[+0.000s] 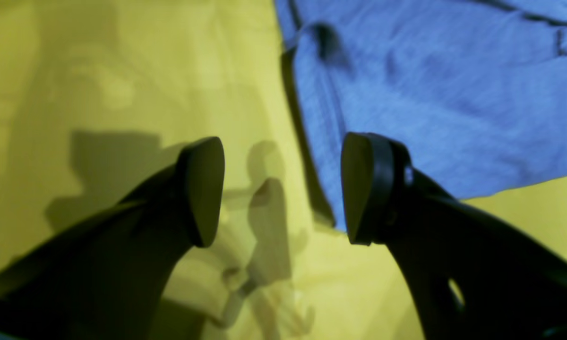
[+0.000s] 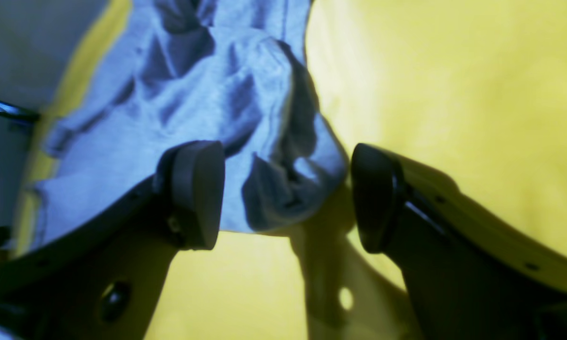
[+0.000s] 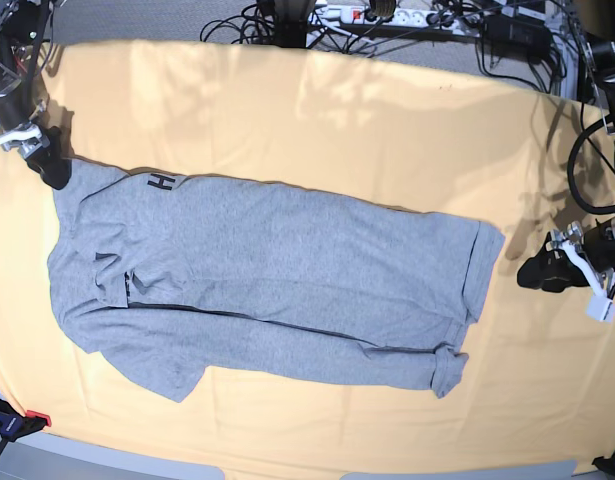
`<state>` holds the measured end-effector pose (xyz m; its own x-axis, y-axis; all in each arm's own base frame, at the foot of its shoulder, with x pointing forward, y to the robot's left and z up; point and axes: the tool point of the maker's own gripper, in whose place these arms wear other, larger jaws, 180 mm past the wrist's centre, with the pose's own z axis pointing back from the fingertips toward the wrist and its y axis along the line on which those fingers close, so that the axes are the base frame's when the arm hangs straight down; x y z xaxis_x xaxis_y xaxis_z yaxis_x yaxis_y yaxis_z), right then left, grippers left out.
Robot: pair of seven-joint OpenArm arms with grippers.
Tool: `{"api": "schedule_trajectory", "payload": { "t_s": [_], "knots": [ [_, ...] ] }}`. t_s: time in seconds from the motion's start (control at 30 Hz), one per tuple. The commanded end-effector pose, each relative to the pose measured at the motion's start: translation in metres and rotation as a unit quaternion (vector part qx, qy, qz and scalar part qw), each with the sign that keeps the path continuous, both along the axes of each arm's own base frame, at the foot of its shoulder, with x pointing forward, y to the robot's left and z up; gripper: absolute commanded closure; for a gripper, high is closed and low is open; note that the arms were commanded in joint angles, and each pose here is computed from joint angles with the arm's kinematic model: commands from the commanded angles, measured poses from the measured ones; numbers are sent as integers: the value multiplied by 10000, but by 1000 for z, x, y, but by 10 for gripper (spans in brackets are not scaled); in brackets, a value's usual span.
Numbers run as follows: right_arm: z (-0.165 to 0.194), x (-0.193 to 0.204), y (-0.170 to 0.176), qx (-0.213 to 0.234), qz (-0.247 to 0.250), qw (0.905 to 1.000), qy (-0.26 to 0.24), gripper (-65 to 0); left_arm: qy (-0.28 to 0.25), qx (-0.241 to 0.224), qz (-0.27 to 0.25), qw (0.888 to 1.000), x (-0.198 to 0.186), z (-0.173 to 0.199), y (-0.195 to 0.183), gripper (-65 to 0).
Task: Layout the t-shirt on the table in an organized manner, then fold the t-shirt properly
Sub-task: 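Open both grippers, release the shirt and move them aside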
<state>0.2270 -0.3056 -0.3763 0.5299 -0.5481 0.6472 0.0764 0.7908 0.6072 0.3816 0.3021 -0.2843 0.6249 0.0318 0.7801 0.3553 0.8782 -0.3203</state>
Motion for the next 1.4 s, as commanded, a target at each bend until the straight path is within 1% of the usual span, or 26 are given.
{"api": "schedule_trajectory", "payload": {
  "t_s": [0.0,0.1,0.13,0.17,0.2,0.23,0.3,0.33,0.47,0.6,0.67,0.77,0.87,0.93,1.0,1.2,1.37],
  "knots": [
    [-3,0,5,0,174,9997,146,-437,-348,13,26,9994,9,25,7,-399],
    [-5,4,15,94,308,9993,205,-436,-343,13,27,9994,9,24,7,-399],
    [-4,6,16,94,312,9993,181,-430,-342,15,27,9994,9,24,7,-399],
    [-3,7,15,93,310,9994,160,-408,-343,13,26,9994,9,24,7,-399],
    [-1,9,15,77,316,9994,145,-359,-342,16,26,9994,9,24,7,-399],
    [-1,9,14,57,331,9993,150,-278,-342,16,27,9994,9,25,7,-399],
    [3,10,10,-37,387,9991,168,-49,-356,-3,23,9994,9,25,6,-399],
    [5,10,8,-98,412,9990,170,0,-372,-45,20,9993,10,26,5,-399],
    [23,12,-6,-449,455,9979,72,0,-371,-74,12,9993,9,27,5,-399],
    [38,10,-26,-1127,368,9928,149,0,-248,-27,-34,9997,6,23,4,-399],
    [45,9,-31,-1303,325,9909,115,0,-233,-21,-39,9997,6,22,4,-399],
    [49,10,-31,-1353,336,9902,81,0,-251,-107,-53,9996,6,24,2,-399],
    [47,7,-31,-1350,342,9902,119,0,-160,-108,-19,9998,4,20,3,-399],
    [45,5,-30,-1338,345,9903,154,0,59,-182,198,9996,0,10,7,-399],
    [45,4,-30,-1324,346,9905,150,0,266,-194,289,9990,-7,-4,7,-399],
    [49,7,-28,-1230,346,9918,13,0,671,-260,277,9970,-31,-42,-4,-406],
    [50,7,-28,-1226,346,9918,8,0,782,-363,287,9959,-39,-66,-22,-406]
  ]
}}
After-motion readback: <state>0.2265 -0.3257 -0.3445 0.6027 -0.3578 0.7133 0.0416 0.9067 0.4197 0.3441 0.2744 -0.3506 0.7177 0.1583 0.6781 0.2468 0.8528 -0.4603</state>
